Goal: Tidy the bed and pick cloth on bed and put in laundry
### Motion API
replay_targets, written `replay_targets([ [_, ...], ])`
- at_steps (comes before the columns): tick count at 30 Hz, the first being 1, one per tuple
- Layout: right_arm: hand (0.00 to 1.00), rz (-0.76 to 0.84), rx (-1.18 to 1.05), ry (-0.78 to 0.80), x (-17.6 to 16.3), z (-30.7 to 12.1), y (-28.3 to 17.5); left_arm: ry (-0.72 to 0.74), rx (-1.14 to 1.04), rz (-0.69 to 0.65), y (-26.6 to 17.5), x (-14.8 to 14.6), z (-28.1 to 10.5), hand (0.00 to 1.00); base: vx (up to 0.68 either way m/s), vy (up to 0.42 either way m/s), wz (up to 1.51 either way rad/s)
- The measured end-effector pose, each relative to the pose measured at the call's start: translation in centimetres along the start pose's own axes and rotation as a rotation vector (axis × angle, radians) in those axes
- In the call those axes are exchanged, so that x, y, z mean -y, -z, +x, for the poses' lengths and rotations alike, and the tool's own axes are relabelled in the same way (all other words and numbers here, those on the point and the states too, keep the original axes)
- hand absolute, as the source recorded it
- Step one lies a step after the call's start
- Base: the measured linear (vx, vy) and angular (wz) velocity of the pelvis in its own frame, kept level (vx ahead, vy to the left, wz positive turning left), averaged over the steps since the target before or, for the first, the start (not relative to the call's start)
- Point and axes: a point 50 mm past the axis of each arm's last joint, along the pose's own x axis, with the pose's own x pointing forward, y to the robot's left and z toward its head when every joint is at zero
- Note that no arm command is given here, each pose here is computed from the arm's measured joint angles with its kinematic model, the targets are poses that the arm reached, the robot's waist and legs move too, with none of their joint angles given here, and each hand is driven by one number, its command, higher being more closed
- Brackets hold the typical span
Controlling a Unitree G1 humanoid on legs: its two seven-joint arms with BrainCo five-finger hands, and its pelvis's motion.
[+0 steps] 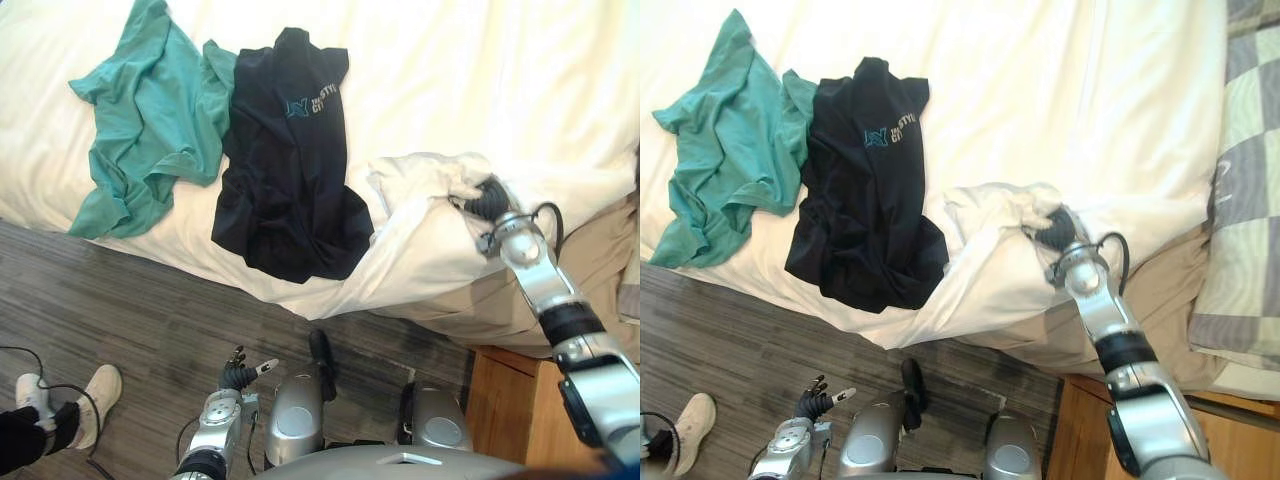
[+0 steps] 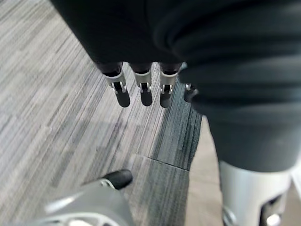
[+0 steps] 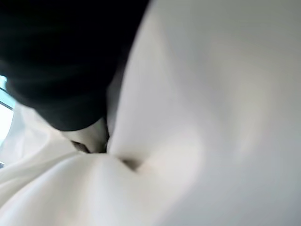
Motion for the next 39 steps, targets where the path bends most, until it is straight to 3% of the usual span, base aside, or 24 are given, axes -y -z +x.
replay_targets([
  [7, 1.00, 0.150, -0.205, -0.016, -3.7, -7.0, 5.3, 0.024, -0.120, 0.027, 3.5, 0.3, -1.2, 0.00, 0.05, -0.035, -0.30],
  [8, 0.00, 0.184, -0.250, -0.016, -4.5, -8.2, 6.1, 0.019, -0.126, 0.021, 3.7, 0.1, -1.2, 0.00, 0.01, 0.064, -0.39],
  [15, 0.00, 0.414, -0.456, 0.090, -7.4, -12.3, 8.6, -0.041, -0.163, -0.041, 4.4, -1.3, -1.4, 0.00, -0.06, 0.057, -0.28],
  [25, 0.00, 0.800, -0.800, 0.338, -11.3, -18.4, 12.1, -0.111, -0.278, -0.251, 7.6, 0.2, -3.1, 0.00, -0.01, -0.015, -0.19],
  [32, 0.00, 1.041, -1.129, 0.629, -12.8, -23.9, 14.9, -0.139, -0.303, -0.372, 8.1, 1.1, -3.4, 0.00, 0.09, -0.045, -0.10],
  [36, 0.00, 1.042, -1.270, 0.878, -11.4, -27.6, 16.3, -0.157, -0.309, -0.419, 8.1, 1.6, -3.5, 0.00, 0.03, -0.021, -0.07],
  [39, 0.00, 0.958, -1.177, 1.025, -7.9, -27.7, 16.0, -0.171, -0.308, -0.418, 8.0, 1.6, -3.4, 0.00, -0.01, -0.051, 0.00],
])
